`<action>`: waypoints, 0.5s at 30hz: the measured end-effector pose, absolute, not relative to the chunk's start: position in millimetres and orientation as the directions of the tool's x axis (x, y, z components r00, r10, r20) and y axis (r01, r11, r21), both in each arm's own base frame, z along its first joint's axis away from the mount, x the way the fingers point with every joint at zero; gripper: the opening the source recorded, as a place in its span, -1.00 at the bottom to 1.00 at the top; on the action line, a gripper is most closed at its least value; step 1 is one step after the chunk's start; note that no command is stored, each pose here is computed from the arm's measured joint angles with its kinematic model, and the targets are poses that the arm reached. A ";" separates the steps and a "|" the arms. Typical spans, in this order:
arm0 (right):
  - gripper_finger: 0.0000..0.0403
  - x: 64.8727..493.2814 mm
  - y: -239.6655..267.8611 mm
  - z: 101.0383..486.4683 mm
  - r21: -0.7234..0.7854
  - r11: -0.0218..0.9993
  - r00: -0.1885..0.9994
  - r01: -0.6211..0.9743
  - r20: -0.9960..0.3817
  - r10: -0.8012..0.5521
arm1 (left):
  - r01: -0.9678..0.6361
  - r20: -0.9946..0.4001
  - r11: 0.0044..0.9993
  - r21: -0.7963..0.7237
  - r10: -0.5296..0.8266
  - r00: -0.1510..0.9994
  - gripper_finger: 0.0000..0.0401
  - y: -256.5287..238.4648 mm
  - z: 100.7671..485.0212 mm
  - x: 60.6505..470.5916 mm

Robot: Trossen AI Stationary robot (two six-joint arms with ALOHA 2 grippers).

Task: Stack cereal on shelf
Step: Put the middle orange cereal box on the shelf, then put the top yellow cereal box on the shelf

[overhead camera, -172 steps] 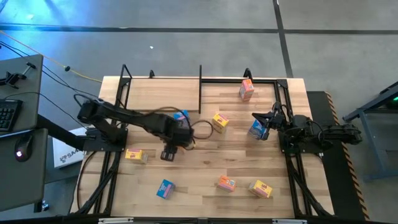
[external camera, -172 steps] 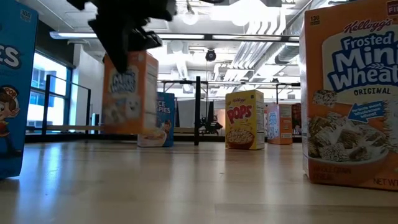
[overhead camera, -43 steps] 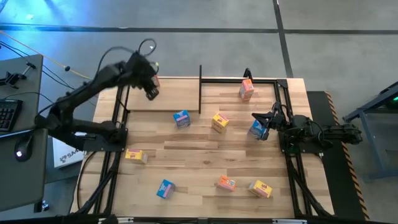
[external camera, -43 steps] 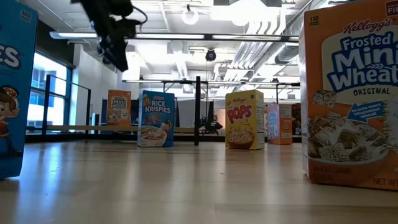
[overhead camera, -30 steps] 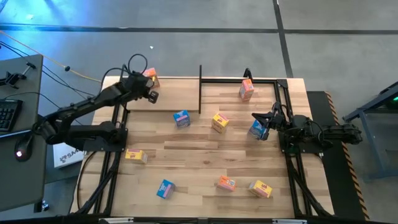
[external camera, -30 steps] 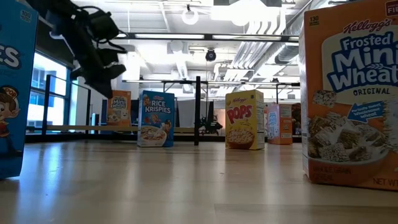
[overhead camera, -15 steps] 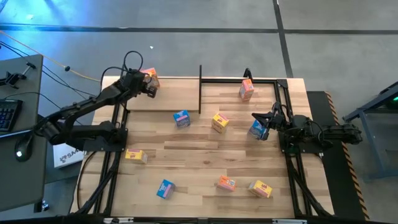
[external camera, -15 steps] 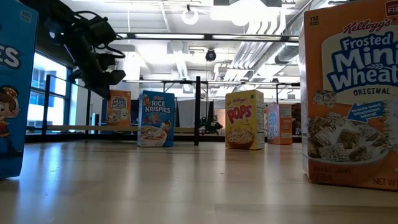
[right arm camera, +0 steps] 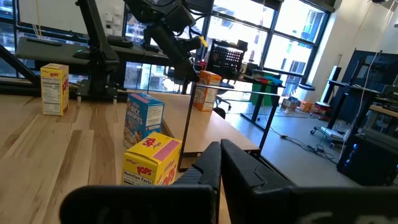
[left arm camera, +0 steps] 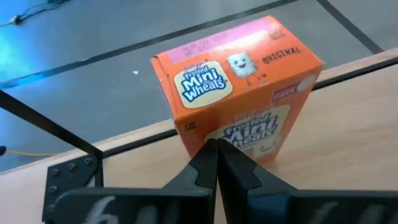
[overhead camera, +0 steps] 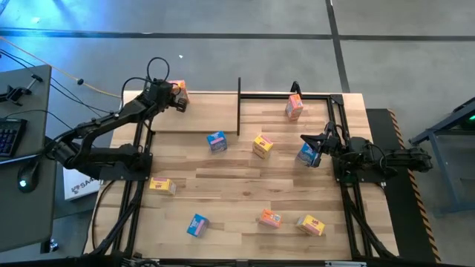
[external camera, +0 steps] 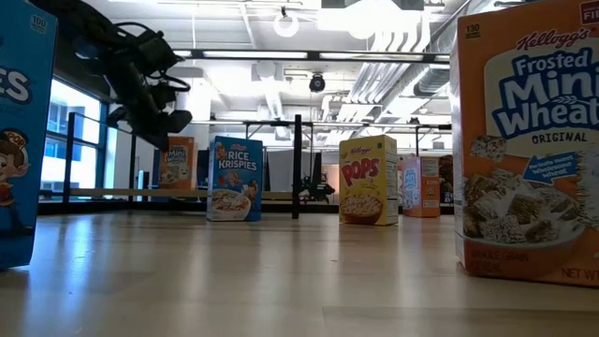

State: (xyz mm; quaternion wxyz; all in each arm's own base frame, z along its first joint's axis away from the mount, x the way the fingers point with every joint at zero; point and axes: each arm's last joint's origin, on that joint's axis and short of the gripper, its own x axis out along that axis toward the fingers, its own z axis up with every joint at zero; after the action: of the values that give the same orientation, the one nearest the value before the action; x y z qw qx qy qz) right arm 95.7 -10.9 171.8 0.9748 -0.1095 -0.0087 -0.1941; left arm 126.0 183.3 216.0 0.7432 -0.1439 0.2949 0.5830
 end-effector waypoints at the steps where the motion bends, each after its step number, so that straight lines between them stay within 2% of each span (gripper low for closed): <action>1: -1.00 95.7 -10.9 171.8 -0.210 0.901 0.925 0.380 0.059 -0.376 | -0.951 -0.606 0.280 0.131 0.782 0.146 -1.00 183.4 216.1 126.0; 8: -1.00 95.7 -10.9 171.7 -0.210 0.901 0.925 0.380 0.060 -0.376 | -0.945 -0.607 0.306 0.115 0.775 0.177 -1.00 181.0 218.2 126.3; 15: -1.00 95.7 -10.9 171.7 -0.210 0.901 0.925 0.380 0.059 -0.376 | -0.891 -0.535 0.446 0.090 0.776 0.334 -1.00 156.6 238.0 136.0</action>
State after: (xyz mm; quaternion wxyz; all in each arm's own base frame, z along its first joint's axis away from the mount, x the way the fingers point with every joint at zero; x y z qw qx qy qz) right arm 95.7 -10.9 171.7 0.9748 -0.1095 -0.0086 -0.1940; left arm 136.0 156.6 238.0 0.8093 -0.1099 0.2605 0.5148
